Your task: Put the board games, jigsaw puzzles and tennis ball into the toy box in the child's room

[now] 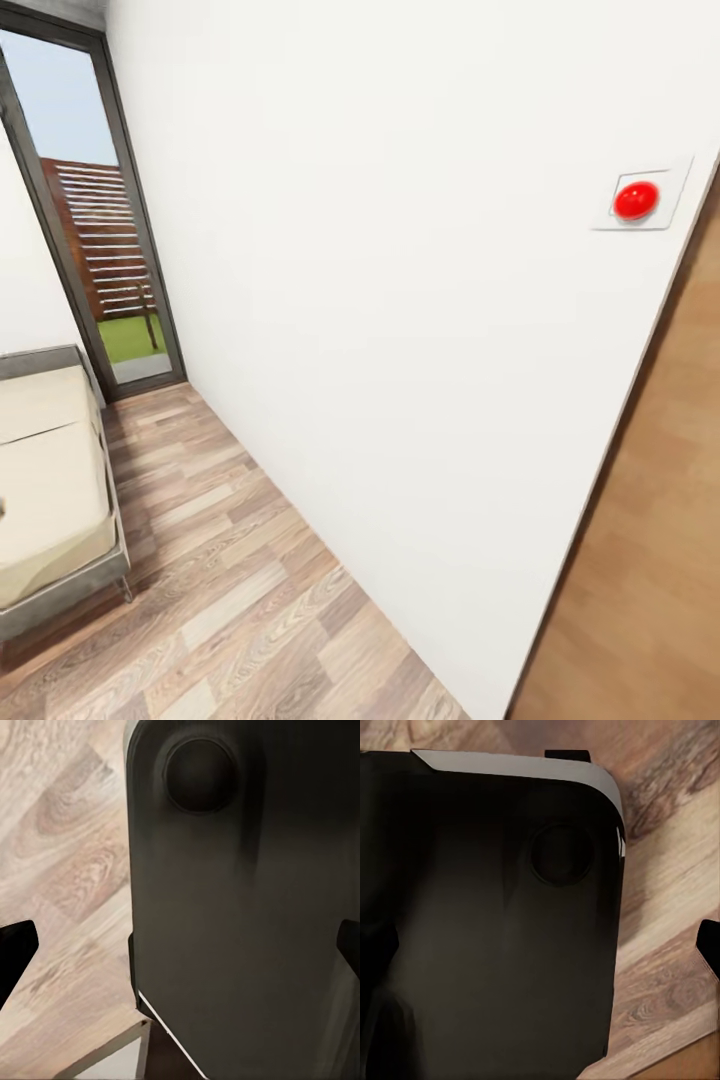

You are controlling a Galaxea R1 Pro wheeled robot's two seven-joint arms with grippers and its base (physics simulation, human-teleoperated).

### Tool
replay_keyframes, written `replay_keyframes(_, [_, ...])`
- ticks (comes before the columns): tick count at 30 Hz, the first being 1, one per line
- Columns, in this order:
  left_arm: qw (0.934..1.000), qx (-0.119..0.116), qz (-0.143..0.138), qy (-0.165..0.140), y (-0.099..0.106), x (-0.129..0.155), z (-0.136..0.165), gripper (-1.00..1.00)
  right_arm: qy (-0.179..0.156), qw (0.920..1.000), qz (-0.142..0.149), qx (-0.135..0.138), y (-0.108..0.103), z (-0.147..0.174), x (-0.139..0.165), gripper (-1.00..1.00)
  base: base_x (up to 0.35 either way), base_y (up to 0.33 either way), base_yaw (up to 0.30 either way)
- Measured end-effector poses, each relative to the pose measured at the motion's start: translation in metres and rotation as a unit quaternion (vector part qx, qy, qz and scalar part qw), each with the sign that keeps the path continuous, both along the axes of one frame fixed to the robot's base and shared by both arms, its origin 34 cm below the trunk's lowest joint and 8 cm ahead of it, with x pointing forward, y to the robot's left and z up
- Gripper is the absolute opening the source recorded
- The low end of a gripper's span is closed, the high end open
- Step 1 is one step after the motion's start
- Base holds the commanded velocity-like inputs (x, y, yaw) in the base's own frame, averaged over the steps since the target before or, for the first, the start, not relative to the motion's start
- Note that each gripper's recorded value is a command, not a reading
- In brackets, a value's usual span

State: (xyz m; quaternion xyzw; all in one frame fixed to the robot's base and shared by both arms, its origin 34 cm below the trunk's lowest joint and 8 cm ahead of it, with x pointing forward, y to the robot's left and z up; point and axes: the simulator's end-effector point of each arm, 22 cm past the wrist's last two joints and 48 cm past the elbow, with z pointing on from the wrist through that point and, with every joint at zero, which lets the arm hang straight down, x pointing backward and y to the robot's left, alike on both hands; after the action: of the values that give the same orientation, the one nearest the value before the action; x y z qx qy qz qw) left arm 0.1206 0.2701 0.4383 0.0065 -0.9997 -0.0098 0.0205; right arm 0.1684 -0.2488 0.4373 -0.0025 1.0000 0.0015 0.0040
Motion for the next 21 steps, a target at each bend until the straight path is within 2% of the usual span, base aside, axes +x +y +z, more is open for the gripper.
replay_keyframes(21, [1.0000,0.000,0.001,-0.007,-0.0006,0.0085,-0.0003,1.00,-0.001,1.0000,0.000,0.000,0.0001,0.0000,0.0006,1.00,0.000,0.000,0.300])
